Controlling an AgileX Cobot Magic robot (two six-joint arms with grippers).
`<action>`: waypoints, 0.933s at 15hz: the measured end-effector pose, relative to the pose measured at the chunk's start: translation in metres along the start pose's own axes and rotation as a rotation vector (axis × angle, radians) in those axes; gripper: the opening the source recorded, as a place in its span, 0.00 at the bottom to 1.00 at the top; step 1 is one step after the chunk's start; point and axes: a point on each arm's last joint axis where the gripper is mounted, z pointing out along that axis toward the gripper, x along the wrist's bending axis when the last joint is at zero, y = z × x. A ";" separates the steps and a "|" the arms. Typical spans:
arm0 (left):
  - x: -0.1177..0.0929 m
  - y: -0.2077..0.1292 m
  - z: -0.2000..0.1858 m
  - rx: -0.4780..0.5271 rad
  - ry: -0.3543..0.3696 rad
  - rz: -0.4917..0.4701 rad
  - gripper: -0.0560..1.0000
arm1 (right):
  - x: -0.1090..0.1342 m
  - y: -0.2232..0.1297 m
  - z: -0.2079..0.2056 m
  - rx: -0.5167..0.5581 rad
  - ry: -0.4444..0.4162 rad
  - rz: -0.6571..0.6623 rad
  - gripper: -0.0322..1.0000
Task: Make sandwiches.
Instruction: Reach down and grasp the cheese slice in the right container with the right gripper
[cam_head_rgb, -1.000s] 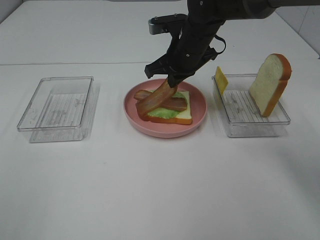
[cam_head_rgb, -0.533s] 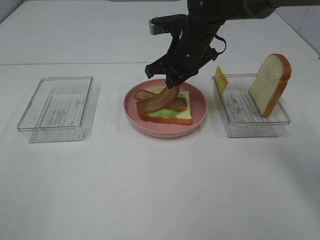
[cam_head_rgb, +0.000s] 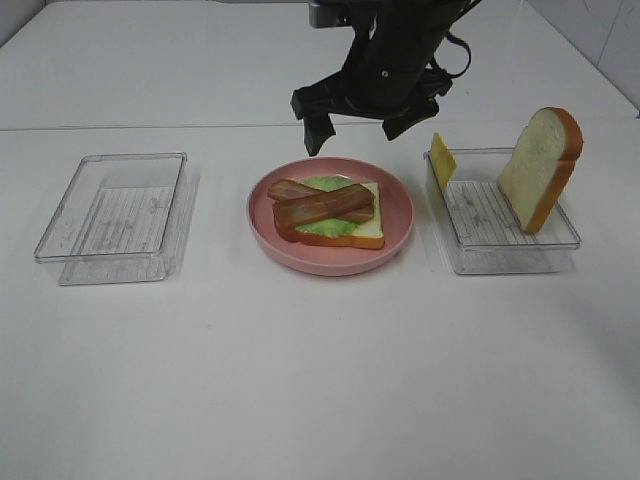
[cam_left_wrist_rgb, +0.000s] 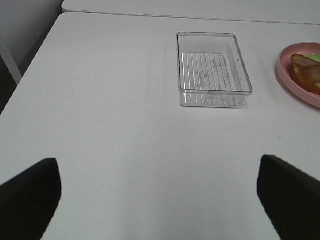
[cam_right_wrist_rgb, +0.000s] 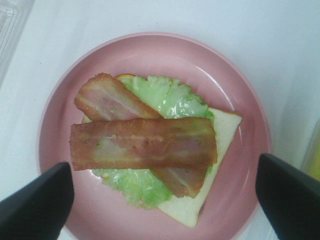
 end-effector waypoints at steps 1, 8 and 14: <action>0.000 0.000 0.000 0.000 0.000 0.000 0.99 | 0.000 0.002 -0.011 -0.006 0.001 0.014 0.96; 0.000 0.000 0.000 0.000 0.000 0.000 0.99 | -0.052 0.020 -0.075 0.024 -0.038 0.170 0.96; 0.000 0.000 0.000 0.000 0.000 0.000 0.99 | -0.112 0.010 -0.045 0.080 -0.020 0.347 0.96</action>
